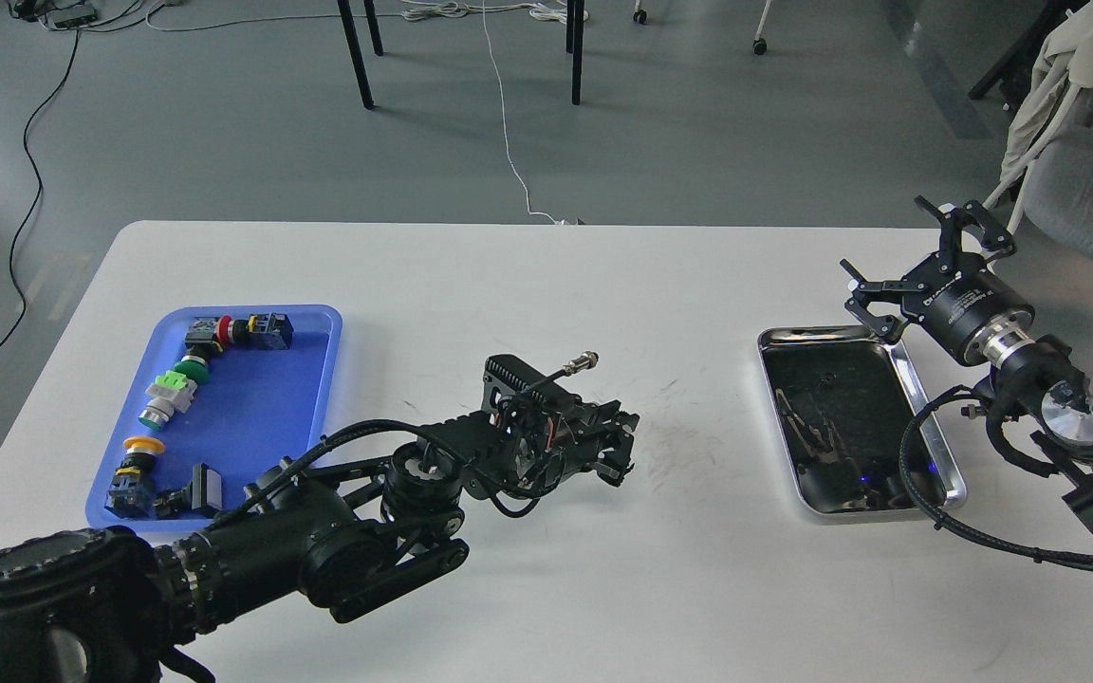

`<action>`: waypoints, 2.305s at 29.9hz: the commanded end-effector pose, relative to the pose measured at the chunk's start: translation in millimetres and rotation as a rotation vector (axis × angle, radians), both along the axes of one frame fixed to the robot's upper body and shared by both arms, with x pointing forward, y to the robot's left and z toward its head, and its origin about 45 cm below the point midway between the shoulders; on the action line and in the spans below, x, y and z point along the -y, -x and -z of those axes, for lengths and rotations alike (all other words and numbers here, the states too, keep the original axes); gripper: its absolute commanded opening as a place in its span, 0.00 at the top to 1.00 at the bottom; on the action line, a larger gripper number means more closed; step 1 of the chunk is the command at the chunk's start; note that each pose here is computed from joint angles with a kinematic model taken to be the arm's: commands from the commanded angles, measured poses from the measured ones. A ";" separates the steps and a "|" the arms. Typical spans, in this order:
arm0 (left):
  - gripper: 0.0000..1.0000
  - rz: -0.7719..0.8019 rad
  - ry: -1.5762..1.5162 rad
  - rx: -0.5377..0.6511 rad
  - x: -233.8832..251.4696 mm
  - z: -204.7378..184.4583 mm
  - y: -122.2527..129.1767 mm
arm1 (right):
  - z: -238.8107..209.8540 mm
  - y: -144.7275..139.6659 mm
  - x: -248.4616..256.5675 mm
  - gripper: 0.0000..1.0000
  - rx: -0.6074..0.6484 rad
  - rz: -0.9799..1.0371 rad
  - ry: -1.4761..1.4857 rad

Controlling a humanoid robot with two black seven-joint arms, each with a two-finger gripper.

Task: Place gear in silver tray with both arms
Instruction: 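Carry the second gear with the left gripper toward the table center, then open the left gripper to set the gear on the table, then reach the right gripper to the gear and grasp it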

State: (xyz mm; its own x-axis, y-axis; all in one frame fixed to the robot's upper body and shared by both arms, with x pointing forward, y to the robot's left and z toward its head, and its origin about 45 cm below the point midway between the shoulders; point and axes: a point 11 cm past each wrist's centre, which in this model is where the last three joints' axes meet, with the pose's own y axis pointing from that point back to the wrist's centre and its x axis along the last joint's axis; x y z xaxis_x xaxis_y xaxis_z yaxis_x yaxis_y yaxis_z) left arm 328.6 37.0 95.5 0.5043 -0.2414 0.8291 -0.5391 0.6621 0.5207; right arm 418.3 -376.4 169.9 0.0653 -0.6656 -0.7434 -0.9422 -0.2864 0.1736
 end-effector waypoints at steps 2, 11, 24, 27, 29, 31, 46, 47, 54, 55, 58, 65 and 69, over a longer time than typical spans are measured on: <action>0.90 0.000 0.012 0.002 2.1 -2.0 1.2 | 1.5 1.3 0.2 0.01 -0.003 0.001 -0.001; 0.77 -0.013 0.021 -0.029 -1.3 11.2 13.4 | 0.9 0.9 -1.9 0.01 -0.002 -0.006 -0.001; 0.02 -0.079 0.202 -0.034 11.1 -13.0 7.9 | -29.2 -16.1 -37.0 0.01 0.075 -0.140 0.074; 0.02 -0.140 0.270 -0.022 8.5 -30.0 -8.3 | -45.7 -21.7 -57.8 0.01 0.120 -0.224 0.130; 0.02 -0.211 0.336 -0.010 1.3 -45.8 -25.7 | -56.2 -24.0 -72.4 0.01 0.151 -0.278 0.162; 0.02 -0.294 0.418 -0.010 -9.1 -63.5 -44.7 | -65.7 -24.9 -88.2 0.01 0.187 -0.340 0.215; 0.02 -0.993 1.141 -0.285 -197.9 -140.2 -121.3 | -98.7 -31.0 -217.8 0.01 0.325 -0.959 1.032; 0.02 -1.039 1.183 -0.317 -214.0 -140.6 -121.9 | -94.2 -21.7 -234.0 0.01 0.337 -1.042 1.086; 0.02 -1.168 1.285 -0.337 -277.7 -150.9 -120.2 | -45.4 26.2 -285.6 0.01 0.369 -1.453 1.425; 0.02 -1.172 1.284 -0.331 -281.3 -151.4 -119.8 | -40.5 29.5 -286.6 0.01 0.373 -1.497 1.474; 0.02 -1.188 1.275 -0.320 -290.3 -149.6 -117.4 | -30.5 38.2 -291.6 0.01 0.386 -1.624 1.597; 0.02 -1.195 1.267 -0.318 -292.6 -144.2 -114.4 | -14.4 38.4 -303.2 0.01 0.386 -1.685 1.707; 0.02 -1.195 1.256 -0.323 -290.8 -141.1 -113.3 | -1.2 40.8 -299.4 0.01 0.357 -1.704 1.720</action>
State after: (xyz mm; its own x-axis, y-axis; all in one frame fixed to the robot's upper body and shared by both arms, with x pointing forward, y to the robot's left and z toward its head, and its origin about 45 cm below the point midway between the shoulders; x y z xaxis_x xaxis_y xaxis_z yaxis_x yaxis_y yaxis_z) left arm 442.7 329.0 239.0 0.0747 0.9962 0.0439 -0.9730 0.0632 0.2220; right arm 378.9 -74.4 179.1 0.8927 0.3241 0.3130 -0.1942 -0.3501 0.9164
